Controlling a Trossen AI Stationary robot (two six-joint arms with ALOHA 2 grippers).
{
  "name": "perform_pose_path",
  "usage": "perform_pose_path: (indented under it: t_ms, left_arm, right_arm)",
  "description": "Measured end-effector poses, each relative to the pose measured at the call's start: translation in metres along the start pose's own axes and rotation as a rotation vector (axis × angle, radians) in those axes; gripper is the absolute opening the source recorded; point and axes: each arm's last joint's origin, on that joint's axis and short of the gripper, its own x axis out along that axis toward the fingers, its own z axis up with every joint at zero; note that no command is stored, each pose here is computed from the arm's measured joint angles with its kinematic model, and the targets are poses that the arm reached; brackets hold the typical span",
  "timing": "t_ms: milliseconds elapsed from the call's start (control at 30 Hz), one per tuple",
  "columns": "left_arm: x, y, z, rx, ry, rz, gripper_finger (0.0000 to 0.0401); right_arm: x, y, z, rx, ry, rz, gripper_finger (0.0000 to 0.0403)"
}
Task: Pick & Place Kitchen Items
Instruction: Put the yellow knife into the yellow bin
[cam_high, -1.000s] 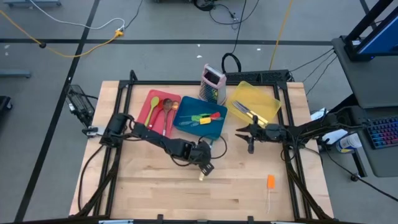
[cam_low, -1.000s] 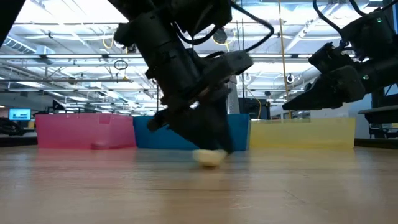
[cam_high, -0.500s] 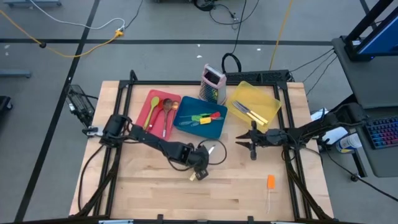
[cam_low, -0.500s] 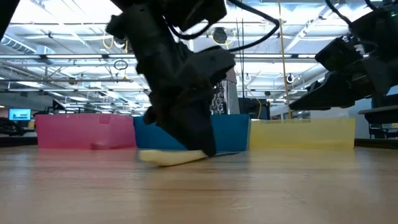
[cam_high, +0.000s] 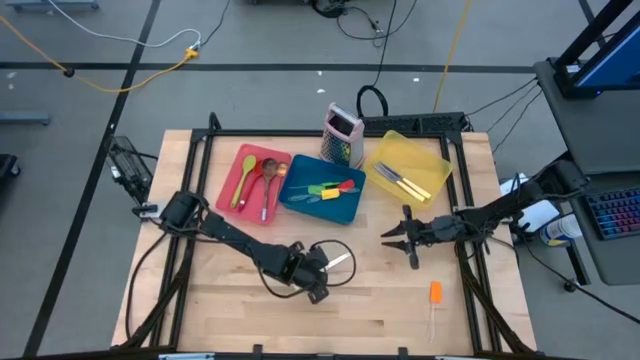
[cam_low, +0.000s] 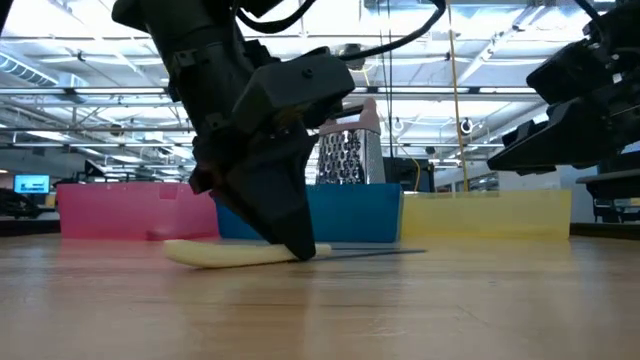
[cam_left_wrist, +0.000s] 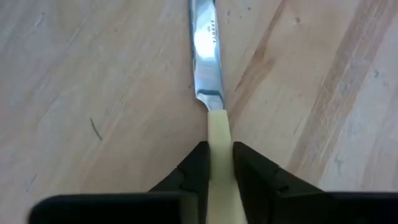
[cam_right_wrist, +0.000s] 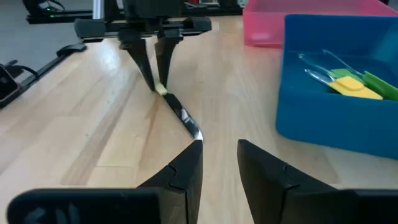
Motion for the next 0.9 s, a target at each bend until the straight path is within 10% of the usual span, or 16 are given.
perform_pose_path:
  t_ms: [267, 567, 900]
  left_arm:
    - [0.0003, 0.0020, 0.0039, -0.015, -0.035, 0.017, 0.0030]
    - [0.0018, 0.0016, 0.0058, 0.053, -0.054, 0.008, 0.0127]
    - [0.0016, 0.0000, -0.0001, 0.034, -0.117, 0.081, 0.0139]
  right_arm:
    - [-0.0006, 0.0028, 0.0004, 0.015, -0.007, 0.014, 0.0093]
    - [-0.0006, 0.0028, 0.0004, 0.012, -0.007, 0.014, 0.0093]
    - [-0.0006, 0.0028, 0.0004, 0.008, -0.007, 0.014, 0.0093]
